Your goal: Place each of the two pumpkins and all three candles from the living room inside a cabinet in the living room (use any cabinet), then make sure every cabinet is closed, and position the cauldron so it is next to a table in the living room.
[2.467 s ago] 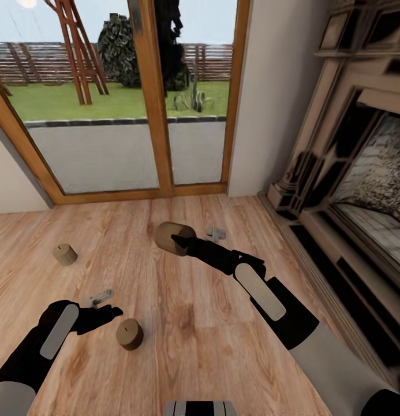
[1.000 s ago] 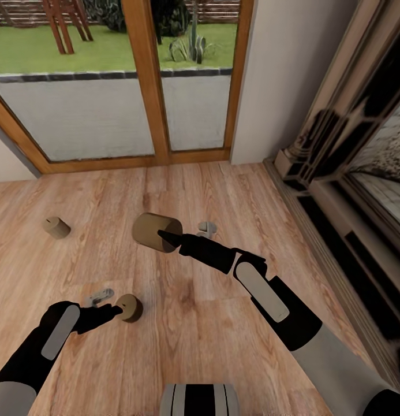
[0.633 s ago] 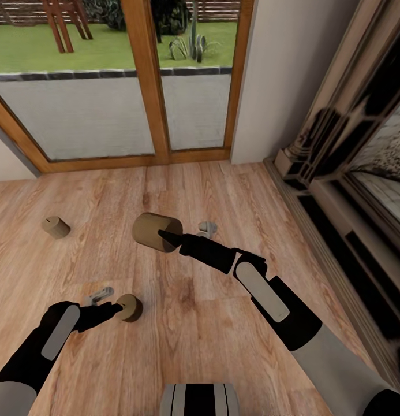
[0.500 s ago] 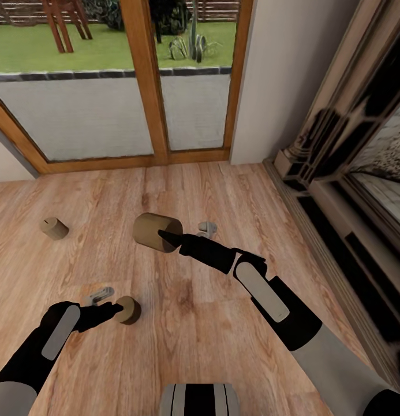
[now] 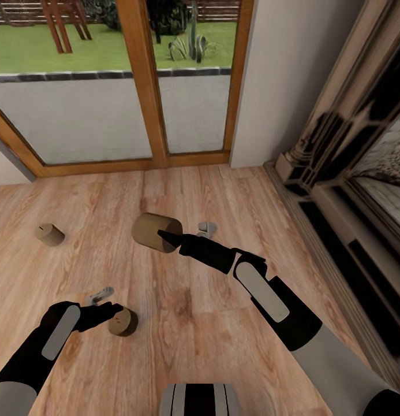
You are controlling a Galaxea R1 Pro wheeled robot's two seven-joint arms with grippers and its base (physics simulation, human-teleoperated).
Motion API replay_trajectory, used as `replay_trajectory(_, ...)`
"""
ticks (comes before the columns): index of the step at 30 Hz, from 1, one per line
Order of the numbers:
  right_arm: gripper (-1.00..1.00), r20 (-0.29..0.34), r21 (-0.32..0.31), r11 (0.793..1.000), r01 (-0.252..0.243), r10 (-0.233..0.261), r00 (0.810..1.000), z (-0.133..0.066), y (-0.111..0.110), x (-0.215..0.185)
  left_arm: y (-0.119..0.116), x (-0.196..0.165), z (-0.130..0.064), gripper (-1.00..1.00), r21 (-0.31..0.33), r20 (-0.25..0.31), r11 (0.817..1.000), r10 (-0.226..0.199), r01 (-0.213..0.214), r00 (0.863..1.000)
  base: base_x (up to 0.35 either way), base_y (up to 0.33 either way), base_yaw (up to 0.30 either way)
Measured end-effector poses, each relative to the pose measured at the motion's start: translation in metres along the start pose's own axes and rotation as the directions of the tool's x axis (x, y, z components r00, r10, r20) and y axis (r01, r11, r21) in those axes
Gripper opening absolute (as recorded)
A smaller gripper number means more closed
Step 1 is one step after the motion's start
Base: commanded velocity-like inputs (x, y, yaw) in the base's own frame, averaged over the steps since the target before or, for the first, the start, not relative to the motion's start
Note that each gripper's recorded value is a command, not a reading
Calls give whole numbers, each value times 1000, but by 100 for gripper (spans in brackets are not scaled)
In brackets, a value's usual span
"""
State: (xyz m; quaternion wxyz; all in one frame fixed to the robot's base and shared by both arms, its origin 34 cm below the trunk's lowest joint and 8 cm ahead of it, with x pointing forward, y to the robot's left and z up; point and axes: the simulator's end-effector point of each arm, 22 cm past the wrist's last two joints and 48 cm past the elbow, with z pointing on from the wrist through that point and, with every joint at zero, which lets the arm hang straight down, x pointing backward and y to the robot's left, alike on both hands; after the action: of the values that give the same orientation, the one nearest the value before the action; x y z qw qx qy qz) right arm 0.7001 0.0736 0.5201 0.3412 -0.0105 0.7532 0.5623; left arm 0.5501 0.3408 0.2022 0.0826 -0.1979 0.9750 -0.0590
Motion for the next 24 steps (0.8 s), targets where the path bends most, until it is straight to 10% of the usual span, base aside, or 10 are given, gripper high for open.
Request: replay_trajectory(24, -100, -4, 6, 1000, -6, 6, 1000, 1, -6, 3, 2, 2, 4, 100, -4, -4, 1000, -2, 2, 1000, 49, 26, 0)
